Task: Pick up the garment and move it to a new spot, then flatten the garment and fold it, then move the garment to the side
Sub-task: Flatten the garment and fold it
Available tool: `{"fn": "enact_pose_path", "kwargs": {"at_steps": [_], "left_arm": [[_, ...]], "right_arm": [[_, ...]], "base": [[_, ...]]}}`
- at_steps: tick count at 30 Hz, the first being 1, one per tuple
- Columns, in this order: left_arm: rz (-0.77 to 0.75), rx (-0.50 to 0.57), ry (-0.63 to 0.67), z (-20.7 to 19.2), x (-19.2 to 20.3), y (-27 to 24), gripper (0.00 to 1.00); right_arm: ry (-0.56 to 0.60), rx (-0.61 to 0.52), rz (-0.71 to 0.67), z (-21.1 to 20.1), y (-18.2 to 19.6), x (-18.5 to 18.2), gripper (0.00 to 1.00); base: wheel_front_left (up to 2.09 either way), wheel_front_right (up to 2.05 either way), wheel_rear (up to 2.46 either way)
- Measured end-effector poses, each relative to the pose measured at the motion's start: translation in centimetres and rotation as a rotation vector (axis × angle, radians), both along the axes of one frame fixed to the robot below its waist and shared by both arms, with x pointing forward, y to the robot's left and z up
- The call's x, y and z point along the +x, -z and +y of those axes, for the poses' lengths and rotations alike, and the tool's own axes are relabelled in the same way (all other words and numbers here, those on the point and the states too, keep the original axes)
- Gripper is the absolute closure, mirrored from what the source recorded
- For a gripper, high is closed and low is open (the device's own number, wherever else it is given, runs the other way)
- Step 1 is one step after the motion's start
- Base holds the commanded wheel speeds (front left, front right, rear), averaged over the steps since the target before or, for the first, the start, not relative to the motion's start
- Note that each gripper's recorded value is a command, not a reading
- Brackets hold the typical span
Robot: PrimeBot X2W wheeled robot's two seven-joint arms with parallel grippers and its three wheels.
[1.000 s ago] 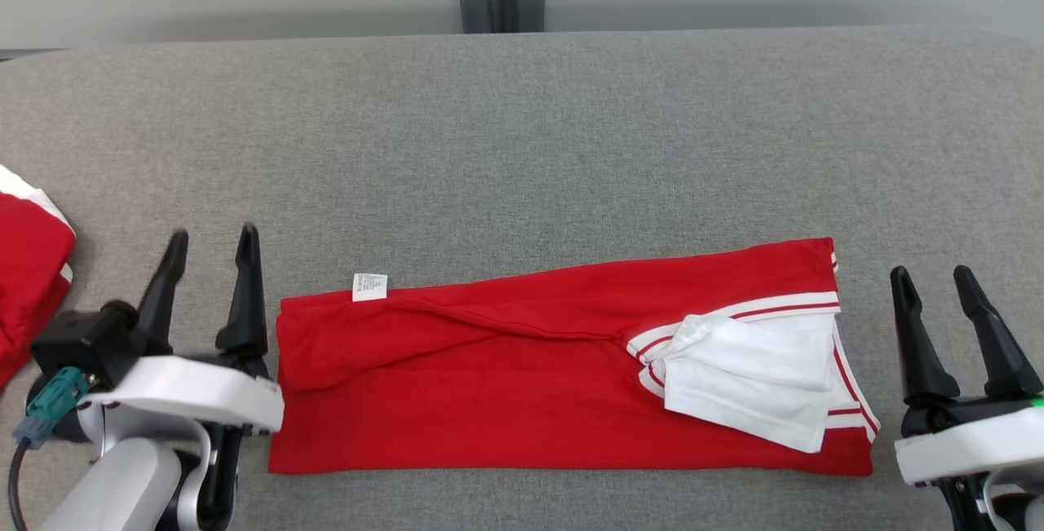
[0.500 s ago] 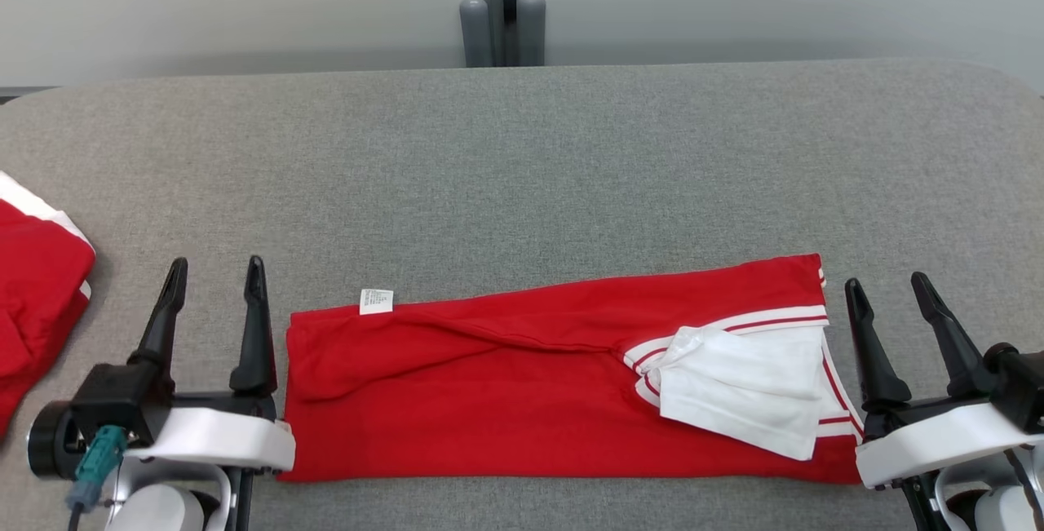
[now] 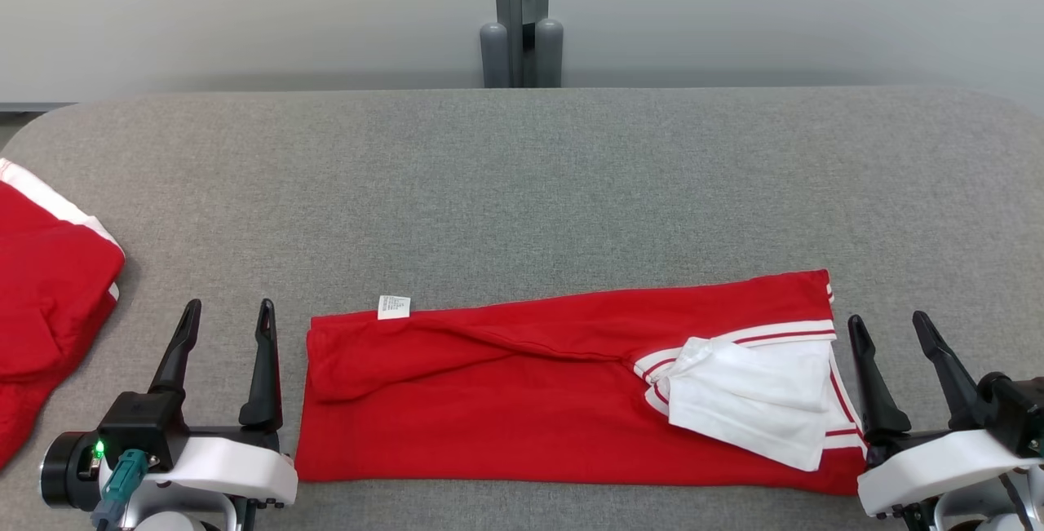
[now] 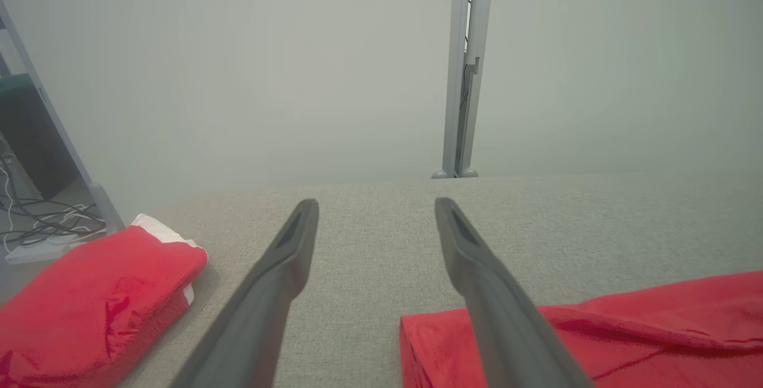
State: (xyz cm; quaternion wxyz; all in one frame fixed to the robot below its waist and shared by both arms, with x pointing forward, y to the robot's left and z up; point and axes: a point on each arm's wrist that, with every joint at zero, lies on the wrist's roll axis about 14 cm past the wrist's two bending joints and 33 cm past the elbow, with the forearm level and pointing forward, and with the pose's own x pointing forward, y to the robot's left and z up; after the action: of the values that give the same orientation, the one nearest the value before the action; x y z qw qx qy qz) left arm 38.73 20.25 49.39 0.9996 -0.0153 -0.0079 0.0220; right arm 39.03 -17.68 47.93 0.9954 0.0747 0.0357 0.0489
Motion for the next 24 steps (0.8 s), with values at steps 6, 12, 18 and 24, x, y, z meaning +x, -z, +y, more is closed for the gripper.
{"fn": "enact_pose_path", "kwargs": {"at_steps": [6, 12, 18, 24], "left_arm": [[-0.002, 0.004, 0.009, -0.1, 0.0, 0.0, 0.0], [-0.003, 0.01, 0.013, 0.0, -0.1, 0.1, 0.0], [0.013, 0.013, 0.02, -0.1, -0.2, 0.6, 0.0], [0.027, 0.01, 0.026, -0.3, 0.1, 1.2, 0.0]], "right_arm": [[0.004, 0.005, 0.012, -0.1, 0.2, -0.4, 0.0], [0.004, 0.007, 0.012, -0.1, 0.2, -0.6, 0.0], [0.007, 0.009, 0.054, -0.3, 1.4, -0.4, 0.0], [0.014, 0.008, 0.139, -0.8, 4.5, 0.1, 0.0]], "base": [[0.0, 0.0, 0.0], [0.0, 0.0, 0.0], [0.0, 0.0, 0.0], [0.0, 0.0, 0.0]]}}
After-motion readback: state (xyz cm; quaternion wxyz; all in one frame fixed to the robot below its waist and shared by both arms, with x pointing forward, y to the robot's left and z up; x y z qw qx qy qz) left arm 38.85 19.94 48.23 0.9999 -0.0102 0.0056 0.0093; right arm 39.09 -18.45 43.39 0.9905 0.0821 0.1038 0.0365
